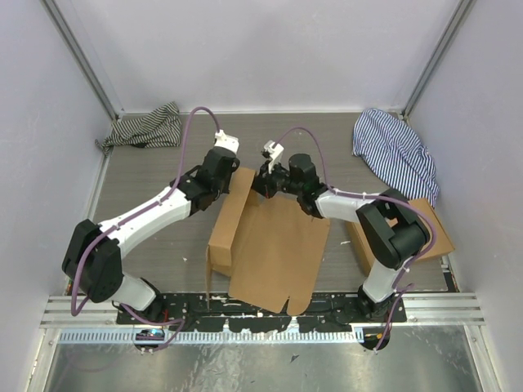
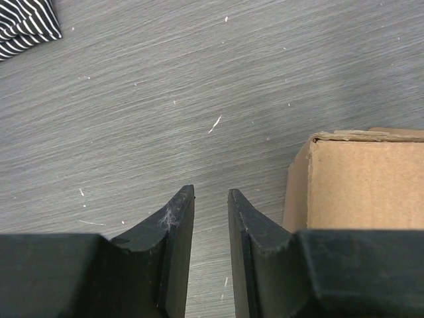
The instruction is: Fold the paper box
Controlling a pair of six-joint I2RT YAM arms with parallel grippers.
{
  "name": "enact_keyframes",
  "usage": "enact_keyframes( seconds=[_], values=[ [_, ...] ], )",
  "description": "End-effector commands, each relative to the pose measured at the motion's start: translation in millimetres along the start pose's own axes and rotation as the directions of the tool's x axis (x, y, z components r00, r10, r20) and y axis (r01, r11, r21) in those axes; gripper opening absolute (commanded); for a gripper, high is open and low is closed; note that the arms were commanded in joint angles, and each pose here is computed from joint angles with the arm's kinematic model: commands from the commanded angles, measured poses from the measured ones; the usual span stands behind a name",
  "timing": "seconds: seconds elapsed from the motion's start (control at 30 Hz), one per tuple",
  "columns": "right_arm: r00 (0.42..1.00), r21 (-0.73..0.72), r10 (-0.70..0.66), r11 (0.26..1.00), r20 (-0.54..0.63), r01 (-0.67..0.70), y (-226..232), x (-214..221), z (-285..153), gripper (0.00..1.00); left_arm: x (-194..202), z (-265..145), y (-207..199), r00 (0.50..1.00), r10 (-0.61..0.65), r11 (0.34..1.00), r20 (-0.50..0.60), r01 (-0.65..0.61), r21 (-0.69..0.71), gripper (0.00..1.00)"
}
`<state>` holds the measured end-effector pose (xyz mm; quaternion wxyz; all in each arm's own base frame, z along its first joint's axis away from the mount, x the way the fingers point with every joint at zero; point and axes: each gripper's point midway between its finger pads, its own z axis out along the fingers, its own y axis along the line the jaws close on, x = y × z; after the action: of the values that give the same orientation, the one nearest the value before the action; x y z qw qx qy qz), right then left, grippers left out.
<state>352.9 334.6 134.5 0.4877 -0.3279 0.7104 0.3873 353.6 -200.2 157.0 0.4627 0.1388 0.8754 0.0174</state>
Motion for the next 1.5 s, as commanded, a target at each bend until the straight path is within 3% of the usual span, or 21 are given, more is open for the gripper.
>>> enact_keyframes(
  seconds=[0.0, 0.27, 0.5, 0.67, 0.87, 0.97, 1.33, 1.4, 1.47],
  values=[
    [1.0, 0.125, -0.005, 0.992, 0.012, 0.004, -9.3, -10.5, 4.4, 0.01, 2.0, -4.0, -3.9, 1.0, 0.008, 1.0, -0.03, -0.007, 0.004, 0.34],
    [0.993, 0.461, 0.116, 0.881, 0.01, -0.108, -50.5, -11.3, -25.1, 0.01, 20.4, -9.2, 7.0, 0.997, -0.006, 0.999, -0.079, 0.003, -0.047, 0.32],
    [0.993, 0.587, 0.11, 0.802, 0.037, -0.11, -65.3, -22.6, -53.8, 0.01, 12.7, -13.2, 15.7, 0.999, -0.007, 0.997, -0.049, 0.004, -0.072, 0.36],
    [0.992, 0.579, 0.122, 0.808, 0.016, -0.109, -64.5, -12.0, -55.4, 0.05, 5.9, -8.1, 2.5, 0.999, -0.027, 1.0, -0.032, 0.027, 0.002, 0.37],
    [0.995, 0.529, 0.095, 0.845, 0.004, -0.083, -57.3, -3.5, -53.1, 0.33, 4.0, -6.8, -7.0, 0.999, -0.021, 0.998, -0.032, 0.023, 0.051, 0.36],
    [0.996, 0.517, 0.084, 0.853, -0.006, -0.069, -61.0, 0.7, -49.7, 0.37, 4.2, -7.6, -10.0, 0.999, -0.021, 0.997, -0.028, 0.023, 0.071, 0.36],
    [1.0, 0.364, 0.006, 0.932, 0.012, -0.01, -56.6, 5.6, -25.4, 0.37, 8.0, -5.3, -19.5, 0.999, -0.009, 0.993, -0.038, 0.013, 0.119, 0.36],
    [1.0, 0.361, -0.006, 0.932, 0.007, 0.003, -58.2, 6.0, -23.4, 0.34, 8.4, -4.7, -19.8, 0.999, -0.009, 0.993, -0.042, 0.014, 0.12, 0.36],
    [1.0, 0.367, -0.009, 0.93, 0.0, 0.009, -60.2, 8.5, -22.7, 0.25, 9.5, -4.3, -20.3, 0.999, -0.005, 0.993, -0.044, 0.01, 0.121, 0.36]
  ],
)
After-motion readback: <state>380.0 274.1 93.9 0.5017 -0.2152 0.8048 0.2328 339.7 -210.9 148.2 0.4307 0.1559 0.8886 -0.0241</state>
